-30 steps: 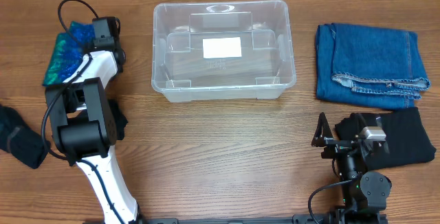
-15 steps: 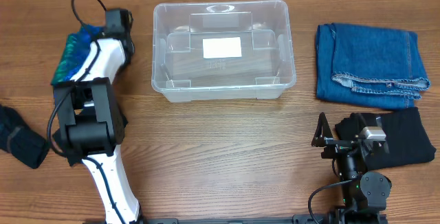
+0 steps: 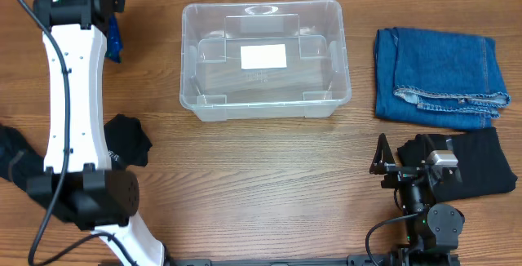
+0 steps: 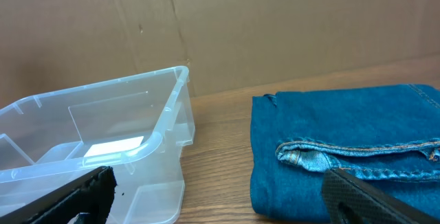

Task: Pack container
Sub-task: 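Carry the sparkly fabric with left gripper into the clear bin, release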

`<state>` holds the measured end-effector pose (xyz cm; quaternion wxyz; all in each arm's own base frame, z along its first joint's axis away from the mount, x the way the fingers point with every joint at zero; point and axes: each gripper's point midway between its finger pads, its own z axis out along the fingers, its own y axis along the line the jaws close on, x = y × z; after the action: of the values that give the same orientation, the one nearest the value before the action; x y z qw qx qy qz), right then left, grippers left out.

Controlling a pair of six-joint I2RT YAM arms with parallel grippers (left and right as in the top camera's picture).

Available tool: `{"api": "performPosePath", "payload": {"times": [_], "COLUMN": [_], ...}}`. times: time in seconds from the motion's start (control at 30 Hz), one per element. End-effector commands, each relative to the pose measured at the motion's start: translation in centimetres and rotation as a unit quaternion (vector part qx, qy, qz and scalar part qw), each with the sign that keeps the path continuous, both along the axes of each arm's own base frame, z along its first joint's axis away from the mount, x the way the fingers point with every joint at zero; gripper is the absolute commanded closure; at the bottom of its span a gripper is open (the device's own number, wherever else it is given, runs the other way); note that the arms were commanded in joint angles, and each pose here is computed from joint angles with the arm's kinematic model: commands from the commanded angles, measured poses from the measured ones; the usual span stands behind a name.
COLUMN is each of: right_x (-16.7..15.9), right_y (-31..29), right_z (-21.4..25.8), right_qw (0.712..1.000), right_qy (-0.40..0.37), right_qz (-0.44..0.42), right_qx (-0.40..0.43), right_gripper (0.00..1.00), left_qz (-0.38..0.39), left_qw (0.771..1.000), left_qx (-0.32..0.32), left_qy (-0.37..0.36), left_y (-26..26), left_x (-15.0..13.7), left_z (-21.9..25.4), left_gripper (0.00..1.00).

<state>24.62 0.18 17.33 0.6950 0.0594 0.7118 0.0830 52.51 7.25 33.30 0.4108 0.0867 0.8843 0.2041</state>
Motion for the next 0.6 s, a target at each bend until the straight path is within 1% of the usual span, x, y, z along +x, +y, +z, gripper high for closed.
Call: {"api": "performPosePath", "payload": {"times": [0.0,0.07,0.13,0.23,0.33,0.43,0.57], "right_x": [0.0,0.0,0.0,0.0,0.0,0.0,0.0], "right_y": [-0.2,-0.2,-0.2,-0.2,-0.2,-0.2,-0.2], "right_z": [-0.2,-0.2,-0.2,-0.2,-0.2,-0.2,-0.2], "right_qw": [1.0,1.0,1.0,1.0,1.0,1.0,1.0], "right_qy": [-0.001,-0.001,-0.001,-0.002,-0.001,-0.001,-0.002], "right_qz": [-0.004,-0.004,-0.004,-0.004,-0.004,-0.004,-0.004], "right_qx": [-0.004,-0.004,-0.004,-0.004,-0.004,-0.004,-0.004], "right_gripper": [0.0,0.0,0.0,0.0,0.0,0.0,0.0], "left_qz": [-0.235,-0.288,-0.351,-0.439,-0.477,-0.486,-0.494], "left_qw": [0.97,0.954,0.929,0.88,0.85,0.84,0.834], "left_qx": [0.04,0.066,0.107,0.177,0.222,0.243,0.242], "left_qy": [-0.052,-0.058,-0.056,-0.046,-0.033,0.001,0.051], "left_y": [-9.3,-12.3,-16.0,-21.3,-23.9,-25.1,-25.2], "left_x": [-2.0,-2.6,-3.1,-3.8,-3.8,-3.3,-2.3], "left_z": [6.4,7.0,6.9,5.7,4.3,1.7,-2.4], "left_gripper": [0.96,0.96,0.96,0.96,0.96,0.96,0.96]}}
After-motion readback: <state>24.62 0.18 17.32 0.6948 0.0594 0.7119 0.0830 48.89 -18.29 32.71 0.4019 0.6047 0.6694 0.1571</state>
